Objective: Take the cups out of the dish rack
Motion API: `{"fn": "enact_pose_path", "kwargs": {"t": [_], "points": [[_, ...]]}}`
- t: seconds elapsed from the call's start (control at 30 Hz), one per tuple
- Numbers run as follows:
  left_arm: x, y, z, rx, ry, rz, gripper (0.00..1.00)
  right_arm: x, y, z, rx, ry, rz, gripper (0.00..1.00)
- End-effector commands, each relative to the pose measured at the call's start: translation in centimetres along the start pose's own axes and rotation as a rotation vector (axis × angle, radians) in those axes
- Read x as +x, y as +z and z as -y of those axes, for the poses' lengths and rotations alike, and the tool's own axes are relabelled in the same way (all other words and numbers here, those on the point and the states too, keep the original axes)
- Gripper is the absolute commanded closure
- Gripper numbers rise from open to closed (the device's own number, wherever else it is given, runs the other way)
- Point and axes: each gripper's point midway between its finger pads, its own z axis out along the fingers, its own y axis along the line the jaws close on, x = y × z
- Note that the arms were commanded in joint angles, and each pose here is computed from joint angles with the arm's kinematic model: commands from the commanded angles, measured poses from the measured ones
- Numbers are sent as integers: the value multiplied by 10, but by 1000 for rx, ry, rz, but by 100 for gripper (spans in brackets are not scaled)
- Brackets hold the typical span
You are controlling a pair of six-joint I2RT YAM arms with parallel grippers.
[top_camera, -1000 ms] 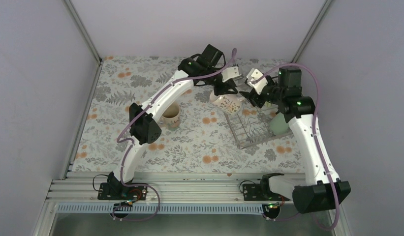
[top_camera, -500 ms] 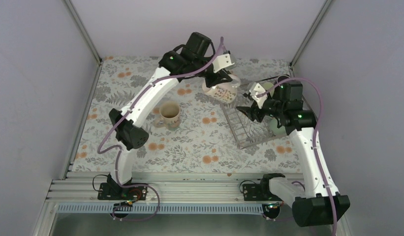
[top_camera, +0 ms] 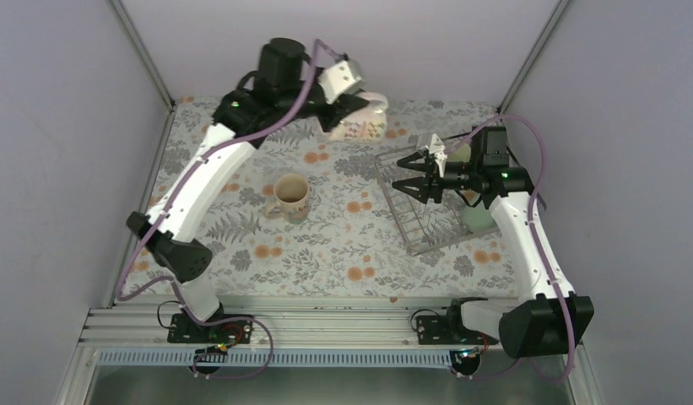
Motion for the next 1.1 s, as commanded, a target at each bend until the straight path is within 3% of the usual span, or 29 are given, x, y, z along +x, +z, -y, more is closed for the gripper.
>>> {"fn": "enact_pose_path", "kwargs": {"t": [0.0, 0.13, 0.57, 1.07], "points": [[-62, -83, -47, -190, 41, 266, 98, -27, -6, -11, -79, -51, 100, 38], [-57, -102, -41, -173, 19, 303, 98, -37, -2, -10, -179, -30, 149, 39], [-50, -101, -19, -64, -41, 375, 98, -76, 25, 19, -361, -2, 218, 41], [-40, -86, -4, 55, -51, 444, 98, -85, 55, 20, -404, -12, 183, 42]]}}
